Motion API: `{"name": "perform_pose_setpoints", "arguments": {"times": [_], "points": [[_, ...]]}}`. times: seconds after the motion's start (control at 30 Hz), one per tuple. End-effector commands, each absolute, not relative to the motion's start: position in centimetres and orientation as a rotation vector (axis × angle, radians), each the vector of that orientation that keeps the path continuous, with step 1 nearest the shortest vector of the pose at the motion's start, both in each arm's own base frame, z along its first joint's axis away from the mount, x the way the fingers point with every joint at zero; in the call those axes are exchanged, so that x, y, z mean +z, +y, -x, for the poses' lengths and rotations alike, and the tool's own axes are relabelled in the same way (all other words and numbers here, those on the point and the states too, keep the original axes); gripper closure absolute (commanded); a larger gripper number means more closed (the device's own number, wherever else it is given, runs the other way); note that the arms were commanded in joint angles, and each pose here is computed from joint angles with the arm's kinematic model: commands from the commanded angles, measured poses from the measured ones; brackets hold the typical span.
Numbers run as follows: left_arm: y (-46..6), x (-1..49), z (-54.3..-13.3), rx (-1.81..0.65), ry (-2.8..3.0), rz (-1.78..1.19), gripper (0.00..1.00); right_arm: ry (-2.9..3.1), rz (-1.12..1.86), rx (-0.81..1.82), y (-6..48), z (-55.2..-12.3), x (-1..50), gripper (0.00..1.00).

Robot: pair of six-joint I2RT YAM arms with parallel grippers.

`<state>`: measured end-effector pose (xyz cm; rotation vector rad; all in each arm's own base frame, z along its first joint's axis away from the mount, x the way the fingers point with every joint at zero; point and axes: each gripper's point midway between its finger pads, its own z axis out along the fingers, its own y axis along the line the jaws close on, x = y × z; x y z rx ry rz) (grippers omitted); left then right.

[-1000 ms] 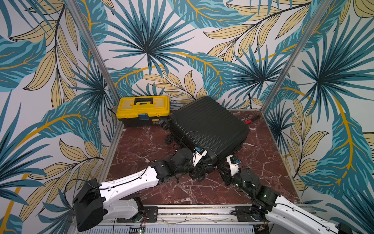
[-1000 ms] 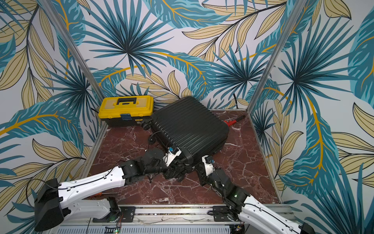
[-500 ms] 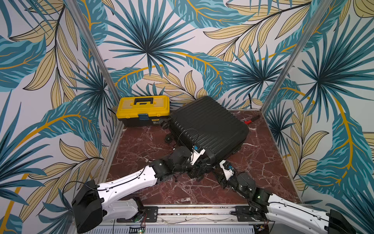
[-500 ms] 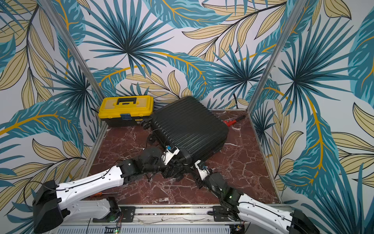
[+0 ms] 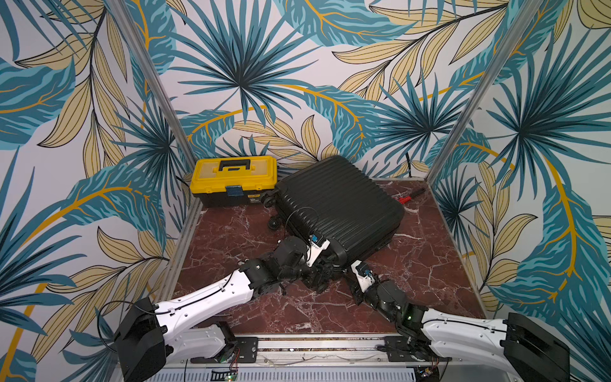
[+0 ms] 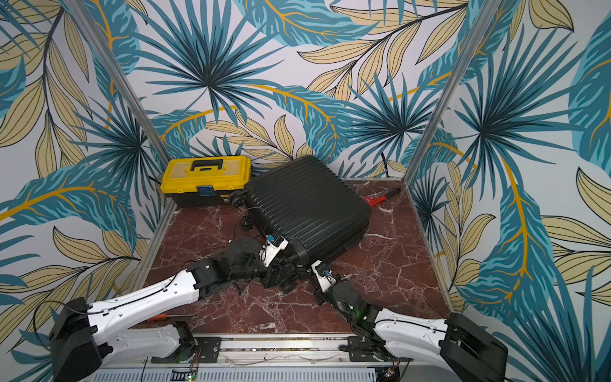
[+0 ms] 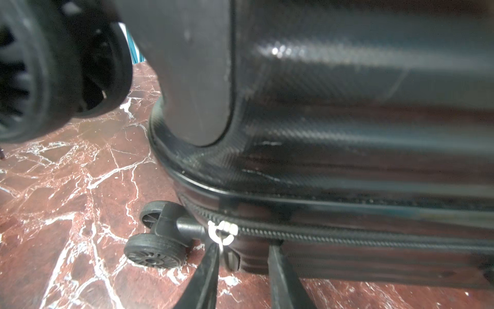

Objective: Open the suitcase zippers
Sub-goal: Unzip the zipper on the suitcase.

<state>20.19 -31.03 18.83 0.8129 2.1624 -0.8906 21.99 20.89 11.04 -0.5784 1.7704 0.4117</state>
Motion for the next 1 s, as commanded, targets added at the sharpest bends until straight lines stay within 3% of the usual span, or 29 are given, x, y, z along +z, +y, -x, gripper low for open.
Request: {"name": "perform_pose_setpoints", "arguments": {"times": [0.0,0.17,0.37,0.97], "points": [[-31.2,20.9,-20.9,-0.928,2.090,-0.742,0.86,1.698,0.503,0.472,21.6,-22.5,13.7,0.66],[-31.1,20.8,-20.9,-0.933,2.089,-0.732,0.86,1.694,0.461,0.468,21.4,-22.8,14.2,0.69],[-30.7,20.7,-20.8,-0.923,2.090,-0.719,0.87,1.703,0.435,0.451,21.1,-23.2,14.2,1.00],[-26.1,20.7,-19.1,-0.930,2.094,-0.552,0.94,1.868,0.134,0.149,13.3,-25.0,14.7,1.00]]}}
